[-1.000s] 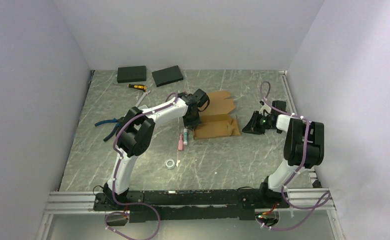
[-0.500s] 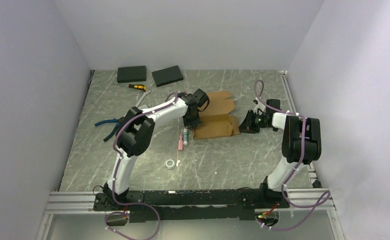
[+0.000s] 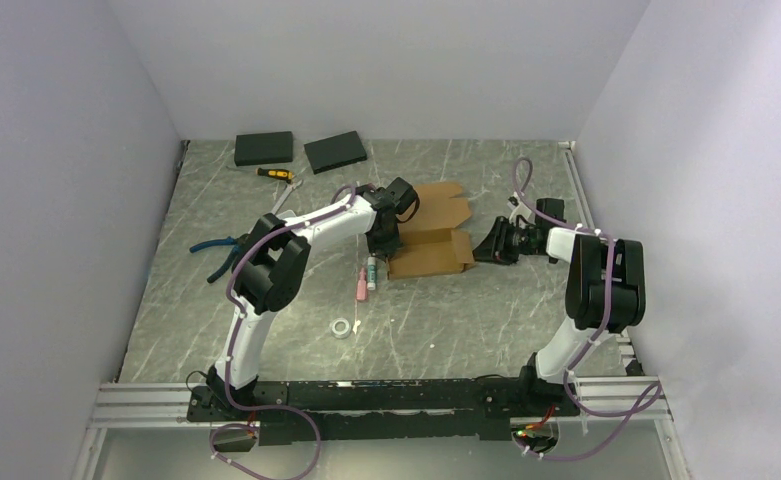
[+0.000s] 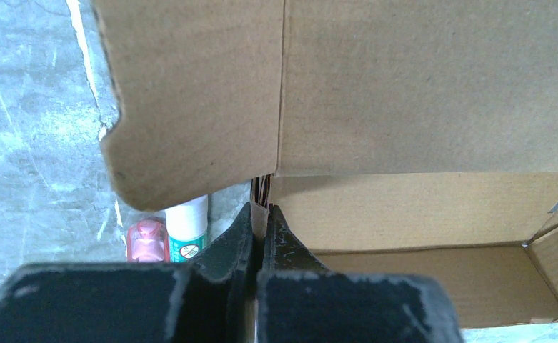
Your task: Fold the paper box
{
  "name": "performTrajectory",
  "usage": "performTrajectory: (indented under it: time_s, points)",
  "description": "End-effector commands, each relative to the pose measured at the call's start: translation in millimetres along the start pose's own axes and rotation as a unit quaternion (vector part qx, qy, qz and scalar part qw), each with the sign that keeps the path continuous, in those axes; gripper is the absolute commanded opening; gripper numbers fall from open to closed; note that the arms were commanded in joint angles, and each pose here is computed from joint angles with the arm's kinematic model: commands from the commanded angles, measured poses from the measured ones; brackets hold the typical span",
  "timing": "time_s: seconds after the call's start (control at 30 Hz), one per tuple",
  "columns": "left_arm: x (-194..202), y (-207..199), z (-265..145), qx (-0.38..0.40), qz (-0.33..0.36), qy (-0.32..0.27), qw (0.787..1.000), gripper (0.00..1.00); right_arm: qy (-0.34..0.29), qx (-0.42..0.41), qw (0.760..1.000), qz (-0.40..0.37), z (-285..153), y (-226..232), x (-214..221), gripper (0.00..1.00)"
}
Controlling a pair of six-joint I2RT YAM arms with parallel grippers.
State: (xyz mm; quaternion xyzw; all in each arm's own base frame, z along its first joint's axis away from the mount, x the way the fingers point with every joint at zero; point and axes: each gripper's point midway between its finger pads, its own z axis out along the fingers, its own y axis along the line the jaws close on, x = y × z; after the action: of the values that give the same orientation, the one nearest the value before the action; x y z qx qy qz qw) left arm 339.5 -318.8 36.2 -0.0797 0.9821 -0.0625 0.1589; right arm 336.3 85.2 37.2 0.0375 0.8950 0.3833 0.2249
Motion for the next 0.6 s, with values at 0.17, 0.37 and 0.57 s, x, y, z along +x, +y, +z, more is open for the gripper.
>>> performTrajectory:
  time_s: [0.17, 0.37, 0.57]
  points:
    - [-3, -6, -2, 0.009, -0.002, -0.003, 1.000, 0.00, -0.023, -0.074, 0.997, -0.008, -9, 25, -11, 0.35]
    - [-3, -6, -3, 0.010, -0.002, -0.003, 1.000, 0.00, -0.013, -0.103, 0.994, 0.017, -7, 27, -4, 0.42]
    - [-3, -6, -3, 0.010, -0.002, -0.004, 1.000, 0.00, -0.003, -0.132, 0.991, 0.032, -4, 31, 0, 0.45]
